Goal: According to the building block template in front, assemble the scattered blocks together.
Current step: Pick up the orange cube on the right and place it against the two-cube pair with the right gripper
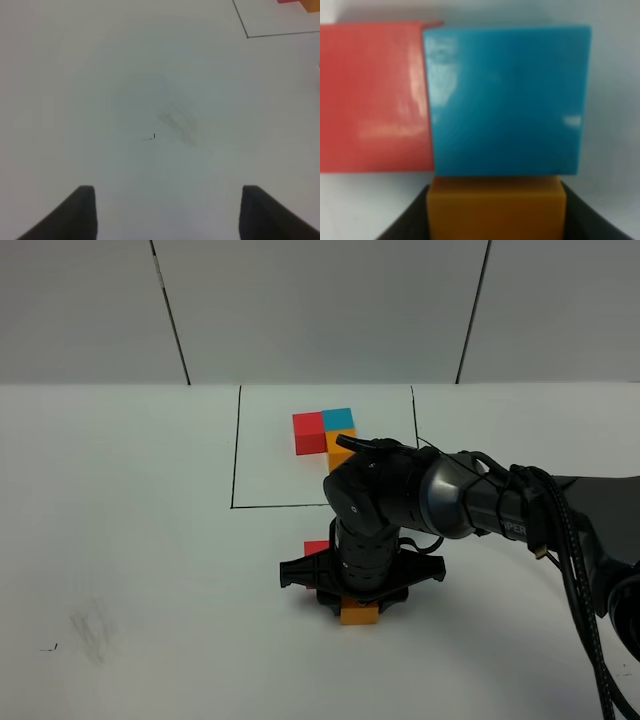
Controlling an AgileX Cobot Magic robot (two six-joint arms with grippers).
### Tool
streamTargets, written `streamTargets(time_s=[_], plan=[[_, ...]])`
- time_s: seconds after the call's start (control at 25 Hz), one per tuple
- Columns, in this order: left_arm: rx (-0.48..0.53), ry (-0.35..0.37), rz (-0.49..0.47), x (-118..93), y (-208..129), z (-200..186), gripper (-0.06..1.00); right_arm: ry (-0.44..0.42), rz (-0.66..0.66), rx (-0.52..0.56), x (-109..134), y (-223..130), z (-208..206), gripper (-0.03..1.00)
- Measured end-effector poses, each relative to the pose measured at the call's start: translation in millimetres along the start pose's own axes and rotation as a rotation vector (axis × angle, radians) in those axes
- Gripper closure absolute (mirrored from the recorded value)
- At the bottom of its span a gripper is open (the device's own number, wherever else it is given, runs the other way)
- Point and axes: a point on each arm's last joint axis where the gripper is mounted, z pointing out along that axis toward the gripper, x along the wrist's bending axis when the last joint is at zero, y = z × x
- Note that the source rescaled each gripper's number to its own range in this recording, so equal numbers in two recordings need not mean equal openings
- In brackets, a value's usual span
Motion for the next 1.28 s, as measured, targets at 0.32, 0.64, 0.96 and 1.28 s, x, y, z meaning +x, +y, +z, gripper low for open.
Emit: streamTargets(time_s=[0.32,0.64,0.96,1.28], plan=[[0.0,0.0,0.0,0.0,0.0,0.0,0.4,0.001,-0.003,-0.005,0.1,0.5,0.4,0.96],[0.0,0.0,0.0,0.0,0.0,0.0,0.4,-0.001,-0.011,-0.022,-0.4,2.4,0.8,0.96],[0.0,0.0,0.0,0.0,0.0,0.0,0.4,0.004,-0.005,-0.031,-2.3,5.3,0.9,0.96],[0.0,0.0,0.0,0.0,0.0,0.0,0.4,0.005,-0.024,-0.059,-2.2,7.9,1.2,0.96]])
